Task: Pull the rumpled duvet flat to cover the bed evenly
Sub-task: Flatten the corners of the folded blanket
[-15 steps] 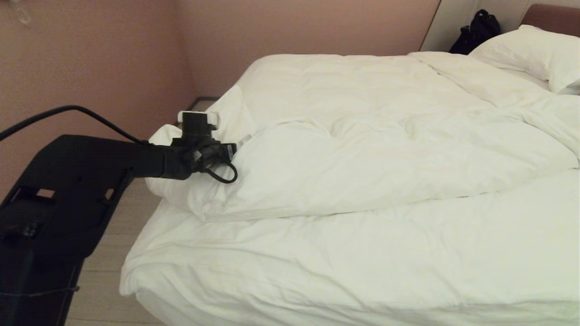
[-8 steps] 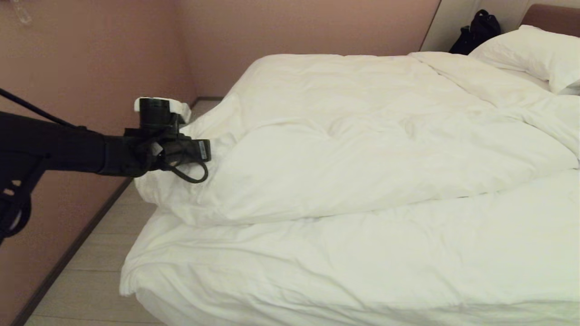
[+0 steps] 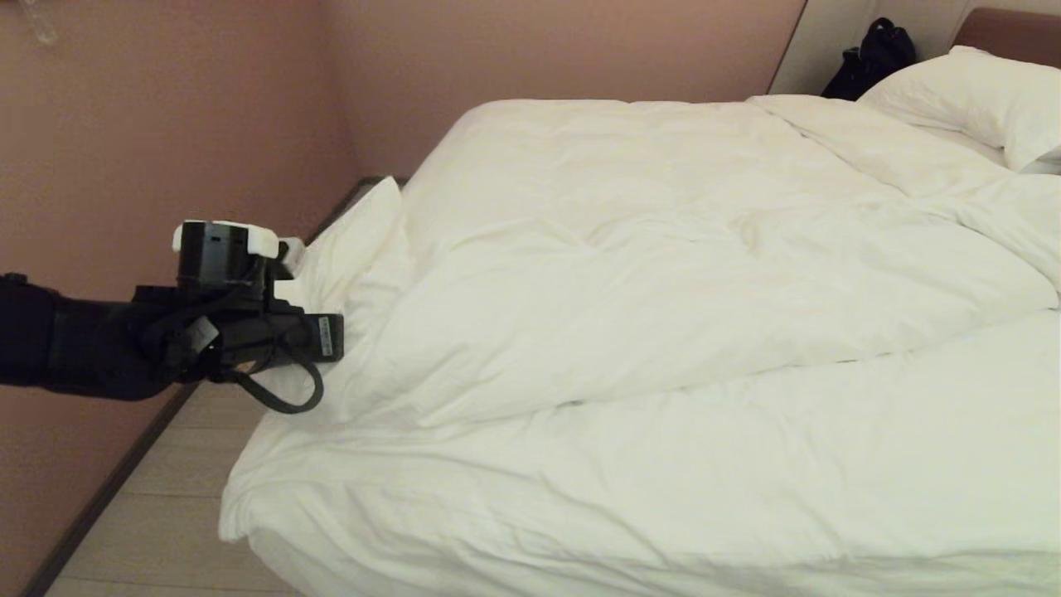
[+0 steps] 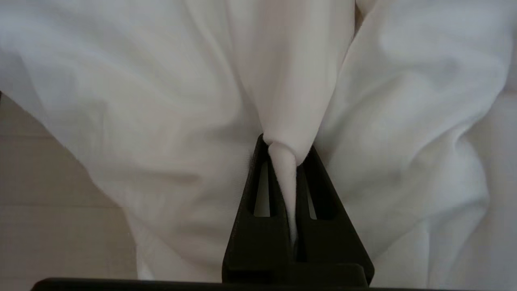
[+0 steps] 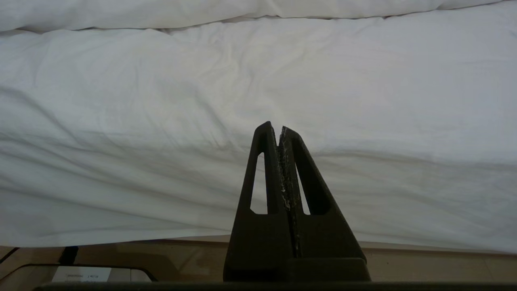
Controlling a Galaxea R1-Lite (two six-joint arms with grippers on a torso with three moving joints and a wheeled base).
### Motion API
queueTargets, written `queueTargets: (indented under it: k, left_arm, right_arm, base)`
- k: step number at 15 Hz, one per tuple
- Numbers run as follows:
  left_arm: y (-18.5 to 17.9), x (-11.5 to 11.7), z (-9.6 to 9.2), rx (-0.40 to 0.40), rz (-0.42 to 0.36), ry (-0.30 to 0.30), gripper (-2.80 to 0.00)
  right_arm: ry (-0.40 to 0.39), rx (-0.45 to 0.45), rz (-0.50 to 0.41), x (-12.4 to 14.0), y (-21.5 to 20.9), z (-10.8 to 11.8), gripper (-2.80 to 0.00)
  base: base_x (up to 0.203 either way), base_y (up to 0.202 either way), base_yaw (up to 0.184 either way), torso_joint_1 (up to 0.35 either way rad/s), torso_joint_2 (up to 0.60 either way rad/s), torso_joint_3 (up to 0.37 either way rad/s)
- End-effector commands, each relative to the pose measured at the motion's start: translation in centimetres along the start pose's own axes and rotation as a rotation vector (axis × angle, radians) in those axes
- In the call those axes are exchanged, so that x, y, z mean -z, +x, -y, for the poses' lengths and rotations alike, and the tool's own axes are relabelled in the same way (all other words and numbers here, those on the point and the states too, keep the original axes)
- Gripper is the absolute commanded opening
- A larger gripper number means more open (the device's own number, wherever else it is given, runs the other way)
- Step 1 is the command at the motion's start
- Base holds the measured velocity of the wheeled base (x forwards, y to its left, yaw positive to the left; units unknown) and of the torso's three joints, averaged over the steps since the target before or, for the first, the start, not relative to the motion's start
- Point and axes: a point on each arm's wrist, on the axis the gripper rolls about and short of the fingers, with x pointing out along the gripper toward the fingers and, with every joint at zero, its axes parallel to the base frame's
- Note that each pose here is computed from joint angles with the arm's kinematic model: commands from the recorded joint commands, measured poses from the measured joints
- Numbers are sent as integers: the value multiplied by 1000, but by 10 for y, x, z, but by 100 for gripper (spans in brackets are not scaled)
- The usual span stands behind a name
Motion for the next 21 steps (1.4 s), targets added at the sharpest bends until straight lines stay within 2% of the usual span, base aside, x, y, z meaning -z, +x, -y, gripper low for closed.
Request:
queueTargets:
  k: [1,3,7,15,19,20,21]
  left_arm:
    - [-9,15,0,1,-25,3,-280]
    - [-7,26,2,8,-33,7,-280]
    - [12,49,1,0,-104,11,-280]
    - [-13,67,-3,-2,-87,14,-280]
    - [-29,65,-3,2,-80,15,-280]
    - [-27,66,-3,1,-89,16,0]
    - [-25,68,-3,-1,-99,17,0]
  right_arm:
    - [0,-1,-2,0,0,0,-280]
    - [0,-1,-2,0,0,0,-280]
    - [0,-1,-2,0,0,0,-280]
    - [0,-1,-2,0,0,0,-280]
    - [0,-1,-2,0,0,0,-280]
    - [0,-1,-2,0,0,0,-280]
    - [0,-1,-2,0,0,0,-280]
  base:
    - [0,0,0,0,0,0]
    - [0,0,0,0,0,0]
    - [0,0,0,0,0,0]
    - [0,0,0,0,0,0]
    - [0,0,0,0,0,0]
    - [0,0,0,0,0,0]
    - [0,0,0,0,0,0]
